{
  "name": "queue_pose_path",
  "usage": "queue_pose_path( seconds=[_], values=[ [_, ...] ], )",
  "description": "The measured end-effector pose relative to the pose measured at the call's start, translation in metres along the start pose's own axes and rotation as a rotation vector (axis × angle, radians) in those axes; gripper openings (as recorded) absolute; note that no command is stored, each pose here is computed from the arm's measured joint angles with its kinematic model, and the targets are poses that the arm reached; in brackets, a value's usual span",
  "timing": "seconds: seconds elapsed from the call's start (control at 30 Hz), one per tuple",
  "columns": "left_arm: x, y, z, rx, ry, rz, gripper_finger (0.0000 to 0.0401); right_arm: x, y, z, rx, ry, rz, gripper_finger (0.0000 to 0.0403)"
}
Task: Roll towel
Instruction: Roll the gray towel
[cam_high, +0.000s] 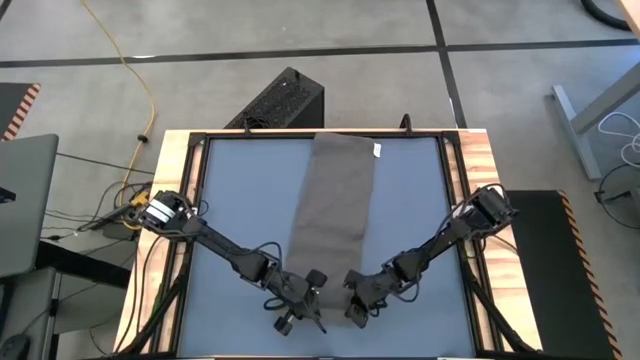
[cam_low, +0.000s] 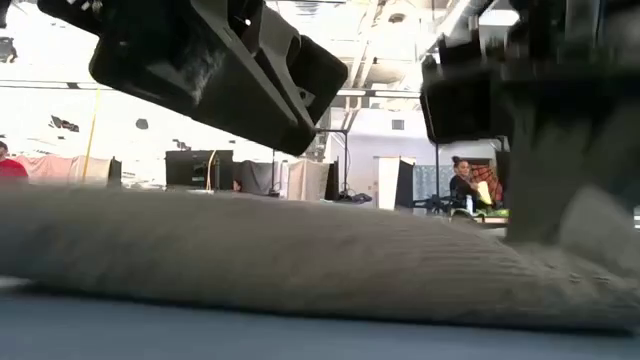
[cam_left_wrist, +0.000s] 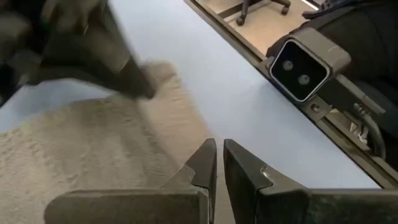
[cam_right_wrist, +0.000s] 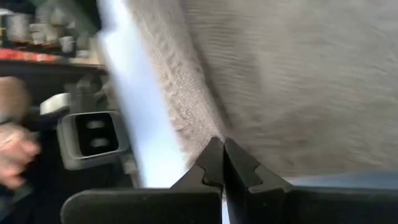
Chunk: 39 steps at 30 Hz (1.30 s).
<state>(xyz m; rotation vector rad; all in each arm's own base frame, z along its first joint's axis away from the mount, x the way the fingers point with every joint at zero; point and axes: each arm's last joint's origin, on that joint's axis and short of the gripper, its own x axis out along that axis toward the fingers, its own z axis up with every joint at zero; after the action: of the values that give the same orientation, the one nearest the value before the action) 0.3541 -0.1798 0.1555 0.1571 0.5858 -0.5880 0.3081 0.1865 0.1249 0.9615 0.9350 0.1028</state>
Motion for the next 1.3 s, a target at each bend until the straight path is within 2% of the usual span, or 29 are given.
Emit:
queue_pose_path(
  seconds=[0.13, 0.43, 0.87, 1.0, 1.13, 1.3],
  values=[
    [0.001, -0.004, 0.0, 0.006, -0.002, -0.009, 0.0018, -0.001, -0.005, -0.002, 0.035, 0.025, -0.069, 0.0018],
    [0.0, -0.004, -0.001, 0.006, 0.007, 0.02, 0.0018, -0.001, -0.005, 0.0, 0.022, 0.017, -0.056, 0.0018],
    [-0.002, 0.003, -0.031, -0.052, 0.031, 0.08, 0.0018, -0.001, -0.005, 0.0, 0.024, 0.018, -0.057, 0.0018],
    [0.008, 0.006, -0.044, -0.08, 0.069, 0.077, 0.0018, -0.001, -0.005, 0.0, 0.032, 0.016, -0.056, 0.0018],
    [0.018, 0.006, -0.05, -0.09, 0.046, 0.071, 0.0018, -0.001, -0.005, 0.002, 0.047, 0.01, -0.052, 0.0029],
    [0.019, 0.008, -0.054, -0.101, 0.075, 0.066, 0.0018, -0.001, -0.006, 0.001, 0.06, 0.014, -0.058, 0.0062]
  ],
)
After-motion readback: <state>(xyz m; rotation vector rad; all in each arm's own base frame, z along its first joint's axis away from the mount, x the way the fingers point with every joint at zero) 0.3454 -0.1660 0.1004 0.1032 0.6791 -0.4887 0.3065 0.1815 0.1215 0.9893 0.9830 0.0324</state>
